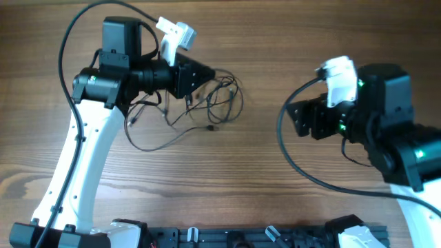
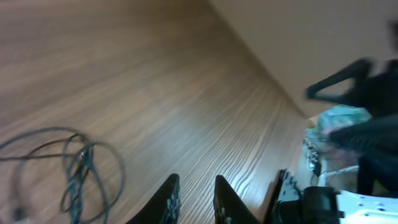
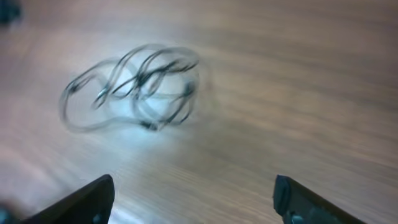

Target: Untangle cables

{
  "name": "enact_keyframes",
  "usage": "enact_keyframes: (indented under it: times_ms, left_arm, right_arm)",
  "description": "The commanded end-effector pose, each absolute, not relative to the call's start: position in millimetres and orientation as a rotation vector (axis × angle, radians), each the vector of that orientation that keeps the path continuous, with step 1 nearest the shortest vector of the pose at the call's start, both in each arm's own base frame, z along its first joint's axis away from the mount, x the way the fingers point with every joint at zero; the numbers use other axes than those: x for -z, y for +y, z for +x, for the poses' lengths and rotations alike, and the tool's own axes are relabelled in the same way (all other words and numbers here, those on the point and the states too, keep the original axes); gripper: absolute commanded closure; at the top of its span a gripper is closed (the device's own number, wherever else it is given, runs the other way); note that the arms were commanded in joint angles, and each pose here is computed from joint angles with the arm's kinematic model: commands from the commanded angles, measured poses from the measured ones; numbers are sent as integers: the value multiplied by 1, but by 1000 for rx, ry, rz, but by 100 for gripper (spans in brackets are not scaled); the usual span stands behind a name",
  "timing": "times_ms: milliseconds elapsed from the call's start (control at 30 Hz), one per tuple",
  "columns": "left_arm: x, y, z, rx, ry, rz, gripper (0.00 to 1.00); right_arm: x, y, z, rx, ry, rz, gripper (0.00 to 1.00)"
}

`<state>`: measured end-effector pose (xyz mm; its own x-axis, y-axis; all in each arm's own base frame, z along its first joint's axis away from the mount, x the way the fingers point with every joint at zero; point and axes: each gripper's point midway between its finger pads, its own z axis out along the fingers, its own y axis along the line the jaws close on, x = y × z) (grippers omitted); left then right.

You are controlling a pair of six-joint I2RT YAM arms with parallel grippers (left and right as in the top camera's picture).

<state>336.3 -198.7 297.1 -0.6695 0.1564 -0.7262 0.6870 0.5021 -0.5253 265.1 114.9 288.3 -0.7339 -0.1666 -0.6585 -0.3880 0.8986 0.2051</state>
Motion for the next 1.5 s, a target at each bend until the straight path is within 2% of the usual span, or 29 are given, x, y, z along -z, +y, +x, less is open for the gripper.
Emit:
enact_keyframes:
  times_ms: [0, 133, 267, 367, 533, 733, 867, 933, 1033, 1467]
  left_arm:
    - [-309, -202, 328, 1186, 2106, 682, 80]
    - [-289, -182, 348, 1007, 2246, 496, 83]
    - [-268, -144, 375, 740, 2380, 146, 87]
    - [-262, -128, 383, 648, 2401, -5, 88]
    - [-262, -119, 383, 587, 2402, -45, 88]
    - [-257, -116, 371, 577, 2452, -56, 88]
    - [-248, -114, 359, 571, 2514, -69, 89]
    - [-245, -114, 355, 568, 2537, -75, 89]
    - [-243, -113, 351, 566, 2553, -78, 89]
    - [-264, -91, 353, 410, 2460, -91, 91]
  right_arm:
    - [-282, 134, 258, -539, 2392, -575, 11]
    - [-264, 137, 261, -562, 2469, -579, 9]
    - [-240, 143, 267, -603, 2554, -582, 9]
    - [-220, 152, 277, -643, 2617, -596, 9]
    - [-186, 184, 293, -689, 2652, -705, 9]
    - [-145, 230, 318, -713, 2616, -834, 5]
    - [-135, 253, 349, -769, 2591, -663, 6]
    - [-136, 267, 362, -830, 2559, -576, 12]
    - [-135, 291, 373, -919, 2503, -540, 14]
    - [-104, 343, 366, -990, 2496, -569, 20]
